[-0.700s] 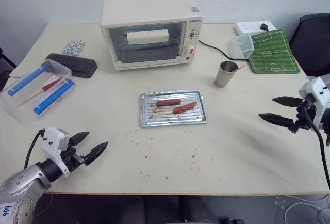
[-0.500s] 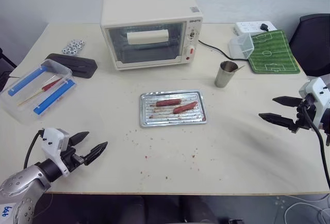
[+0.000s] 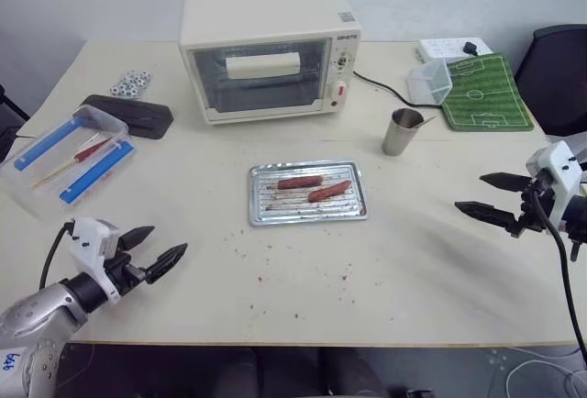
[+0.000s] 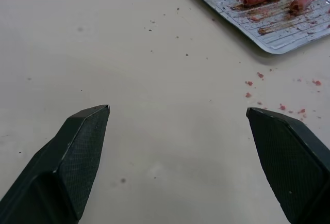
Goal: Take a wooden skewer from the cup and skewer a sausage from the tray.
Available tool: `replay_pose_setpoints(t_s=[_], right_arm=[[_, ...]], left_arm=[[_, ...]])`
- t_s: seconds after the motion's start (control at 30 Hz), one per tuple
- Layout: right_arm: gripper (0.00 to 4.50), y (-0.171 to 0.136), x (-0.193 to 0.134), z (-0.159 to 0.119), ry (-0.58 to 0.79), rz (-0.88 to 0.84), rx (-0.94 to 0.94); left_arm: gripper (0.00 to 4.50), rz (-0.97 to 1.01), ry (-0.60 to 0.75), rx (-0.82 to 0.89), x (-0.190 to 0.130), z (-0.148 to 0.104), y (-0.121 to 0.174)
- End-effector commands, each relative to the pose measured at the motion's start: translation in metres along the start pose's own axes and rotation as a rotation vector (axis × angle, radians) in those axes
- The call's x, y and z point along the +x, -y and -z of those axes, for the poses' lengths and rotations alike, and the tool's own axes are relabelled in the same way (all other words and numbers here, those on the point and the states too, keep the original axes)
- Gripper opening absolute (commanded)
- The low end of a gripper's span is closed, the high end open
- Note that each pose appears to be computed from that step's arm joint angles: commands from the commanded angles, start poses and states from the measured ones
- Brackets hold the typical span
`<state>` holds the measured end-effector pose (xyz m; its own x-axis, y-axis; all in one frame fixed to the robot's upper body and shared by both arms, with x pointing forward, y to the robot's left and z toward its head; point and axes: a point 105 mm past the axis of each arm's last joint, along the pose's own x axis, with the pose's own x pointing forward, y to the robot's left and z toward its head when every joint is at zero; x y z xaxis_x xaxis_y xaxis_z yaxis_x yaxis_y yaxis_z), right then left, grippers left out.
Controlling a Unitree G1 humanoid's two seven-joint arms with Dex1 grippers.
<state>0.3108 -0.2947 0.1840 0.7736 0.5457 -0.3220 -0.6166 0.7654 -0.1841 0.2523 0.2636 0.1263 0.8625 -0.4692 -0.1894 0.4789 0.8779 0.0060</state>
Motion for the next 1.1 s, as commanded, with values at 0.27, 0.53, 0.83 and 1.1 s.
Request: replay_pose_setpoints(t_s=[0.27,0.53,0.83,1.1], right_arm=[[4.49,-0.007,0.018,-0.030,0.212,0.160,0.051],[4.31,-0.033,0.054,-0.056,0.364,0.218,0.156],[2.28,-0.027,0.084,-0.067,0.436,0.310,0.251],[2.28,0.007,0.096,-0.061,0.440,0.441,0.262]], left_arm=[[4.50,0.142,0.172,0.058,0.029,-0.050,0.034],[4.50,0.375,0.368,0.072,0.070,-0.120,0.093],[4.50,0.424,0.436,0.090,0.099,-0.141,0.112],[4.50,0.460,0.476,0.104,0.107,-0.156,0.123]])
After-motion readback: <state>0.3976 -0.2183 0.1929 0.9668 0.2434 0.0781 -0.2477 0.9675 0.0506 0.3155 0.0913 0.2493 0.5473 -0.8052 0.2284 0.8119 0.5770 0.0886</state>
